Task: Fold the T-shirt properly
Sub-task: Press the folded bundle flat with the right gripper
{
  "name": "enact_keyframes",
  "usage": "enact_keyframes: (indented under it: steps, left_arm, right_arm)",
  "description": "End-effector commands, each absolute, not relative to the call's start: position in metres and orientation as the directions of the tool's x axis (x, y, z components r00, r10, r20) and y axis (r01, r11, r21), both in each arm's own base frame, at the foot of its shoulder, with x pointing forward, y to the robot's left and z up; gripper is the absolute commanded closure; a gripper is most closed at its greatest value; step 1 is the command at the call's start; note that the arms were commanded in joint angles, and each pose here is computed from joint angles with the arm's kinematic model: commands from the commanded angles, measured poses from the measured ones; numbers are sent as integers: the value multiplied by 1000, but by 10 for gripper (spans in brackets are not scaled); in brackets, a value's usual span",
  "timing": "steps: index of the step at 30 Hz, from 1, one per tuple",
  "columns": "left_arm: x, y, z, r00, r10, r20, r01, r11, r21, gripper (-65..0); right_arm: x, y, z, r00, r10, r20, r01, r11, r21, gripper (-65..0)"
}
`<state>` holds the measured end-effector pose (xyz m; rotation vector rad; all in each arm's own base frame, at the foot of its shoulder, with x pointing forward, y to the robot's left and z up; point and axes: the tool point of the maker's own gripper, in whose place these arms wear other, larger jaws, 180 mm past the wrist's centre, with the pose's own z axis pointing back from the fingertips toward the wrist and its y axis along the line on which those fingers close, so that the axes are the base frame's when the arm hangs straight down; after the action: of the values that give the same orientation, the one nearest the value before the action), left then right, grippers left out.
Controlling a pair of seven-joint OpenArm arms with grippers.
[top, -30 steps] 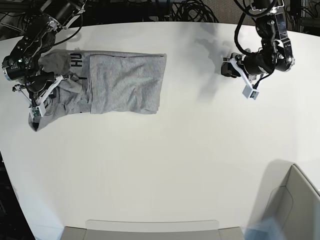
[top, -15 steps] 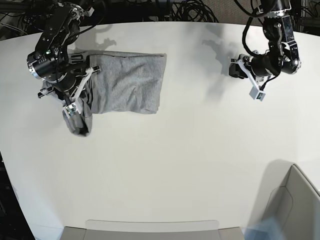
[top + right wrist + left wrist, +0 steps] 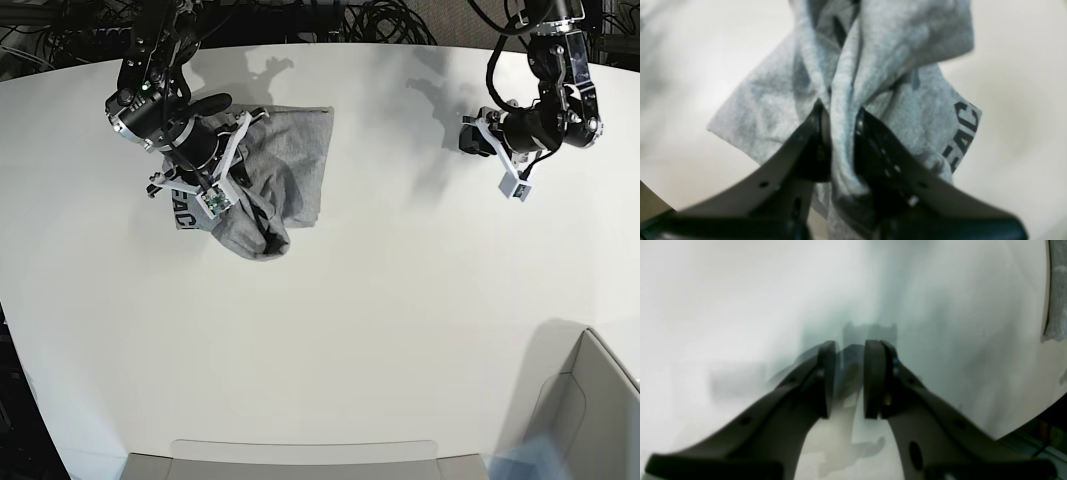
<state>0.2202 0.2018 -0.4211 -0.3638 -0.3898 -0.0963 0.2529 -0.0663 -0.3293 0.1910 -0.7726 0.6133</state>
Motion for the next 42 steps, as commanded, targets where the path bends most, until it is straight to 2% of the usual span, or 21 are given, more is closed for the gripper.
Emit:
enact_keyframes:
  steps: [1,8,10,14,20,28,36,39,42]
  left_arm:
    - [227,205,-414,910,-31,414,176,932,-317,-148]
    - [227,205,-414,910,-31,414,176,932,-317,-148]
    - [227,204,-414,910,-32,413,177,932,-317,-148]
    - [227,204,-414,910,-32,413,177,932,-317,-149]
    - [227,204,-414,910,-32,413,177,932,-317,-149]
    - [228,204,-413,909,-32,416,178,932,-317,-149]
    - [228,204,-413,909,-32,416,178,932,-317,-149]
    - [228,206,-413,908,-30,417,176,933,-315,-149]
    - [228,205,-413,908,-32,418,178,933,-314,-148]
  right_arm:
    - [263,-48,-309,470,416,778,-612,789,-52,0]
    - [247,5,-319,404,464,789,-747,665,-9,0]
    - [248,9,-322,448,432,783,-718,695,28,0]
    - [253,7,-324,532,348,772,-628,774,83,-118]
    - [252,13,-321,528,343,777,-632,770,90,-174]
    - [226,66,-314,451,408,794,-761,641,103,-195]
    - [207,119,-279,281,437,854,-878,477,44,-194]
    - [221,115,-254,239,377,895,-860,509,15,-189]
    - [251,89,-248,277,295,915,-776,629,32,-119]
